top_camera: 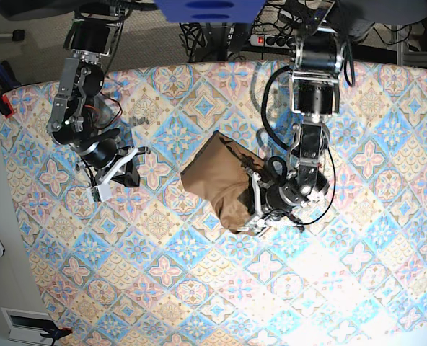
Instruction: Layout the t-shirt on the table in an organized manner, then fold the t-shirt properly
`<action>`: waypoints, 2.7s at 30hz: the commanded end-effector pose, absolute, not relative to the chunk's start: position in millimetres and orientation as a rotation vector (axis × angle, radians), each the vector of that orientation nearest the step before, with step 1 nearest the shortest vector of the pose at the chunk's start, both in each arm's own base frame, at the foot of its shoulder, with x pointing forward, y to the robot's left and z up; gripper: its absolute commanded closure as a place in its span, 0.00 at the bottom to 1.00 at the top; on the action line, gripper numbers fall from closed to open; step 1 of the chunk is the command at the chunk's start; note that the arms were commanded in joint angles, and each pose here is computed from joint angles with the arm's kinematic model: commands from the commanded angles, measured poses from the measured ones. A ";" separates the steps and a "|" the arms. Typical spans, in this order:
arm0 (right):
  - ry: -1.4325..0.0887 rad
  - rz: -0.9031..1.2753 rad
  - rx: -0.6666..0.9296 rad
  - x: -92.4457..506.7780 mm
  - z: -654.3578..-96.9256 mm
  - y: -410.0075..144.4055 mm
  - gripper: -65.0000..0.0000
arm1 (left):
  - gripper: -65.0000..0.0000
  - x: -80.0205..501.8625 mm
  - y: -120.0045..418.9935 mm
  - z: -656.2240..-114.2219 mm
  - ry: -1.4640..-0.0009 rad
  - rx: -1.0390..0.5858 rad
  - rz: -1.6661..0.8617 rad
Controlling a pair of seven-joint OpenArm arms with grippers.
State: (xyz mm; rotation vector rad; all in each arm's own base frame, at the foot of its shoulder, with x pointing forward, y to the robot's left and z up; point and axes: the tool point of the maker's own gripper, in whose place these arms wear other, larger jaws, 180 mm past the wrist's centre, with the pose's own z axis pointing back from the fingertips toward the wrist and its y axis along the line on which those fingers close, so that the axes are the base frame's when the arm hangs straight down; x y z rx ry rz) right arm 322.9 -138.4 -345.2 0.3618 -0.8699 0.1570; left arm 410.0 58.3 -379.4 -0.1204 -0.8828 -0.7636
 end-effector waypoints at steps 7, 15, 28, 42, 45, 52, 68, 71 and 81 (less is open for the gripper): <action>-0.931 0.163 0.369 332.0 -329.0 -138.6 1.00 | 1.00 408.7 74.2 -322.0 -1.026 -0.028 -0.691; -0.929 0.160 0.371 333.5 -330.0 -138.9 1.00 | 1.00 355.3 130.1 -329.8 -0.904 0.133 -0.643; -0.929 0.160 0.371 333.5 -330.0 -138.9 1.00 | 1.00 321.7 132.5 -398.4 -0.697 0.058 -0.619; -0.926 0.157 0.367 331.8 -331.0 -140.6 1.00 | 1.00 404.2 66.1 -399.9 -0.709 -0.133 -0.611; -0.929 0.158 0.366 332.0 -330.0 -140.5 1.00 | 1.00 423.3 56.3 -392.2 -0.749 -0.169 -0.614; -0.935 0.159 0.364 332.0 -328.2 -140.8 1.00 | 1.00 432.0 46.5 -371.2 -0.832 -0.180 -0.609; -1.047 0.036 0.200 309.6 -294.1 -208.2 1.00 | 1.00 326.5 134.5 -298.3 -1.077 0.053 -0.445; -0.961 -0.014 0.163 273.8 -319.2 -225.3 1.00 | 1.00 307.0 138.5 -289.3 -1.107 0.032 -0.415; -0.876 -0.207 0.128 192.3 -359.3 -242.6 1.00 | 1.00 240.5 119.8 -312.6 -1.098 -0.103 -0.390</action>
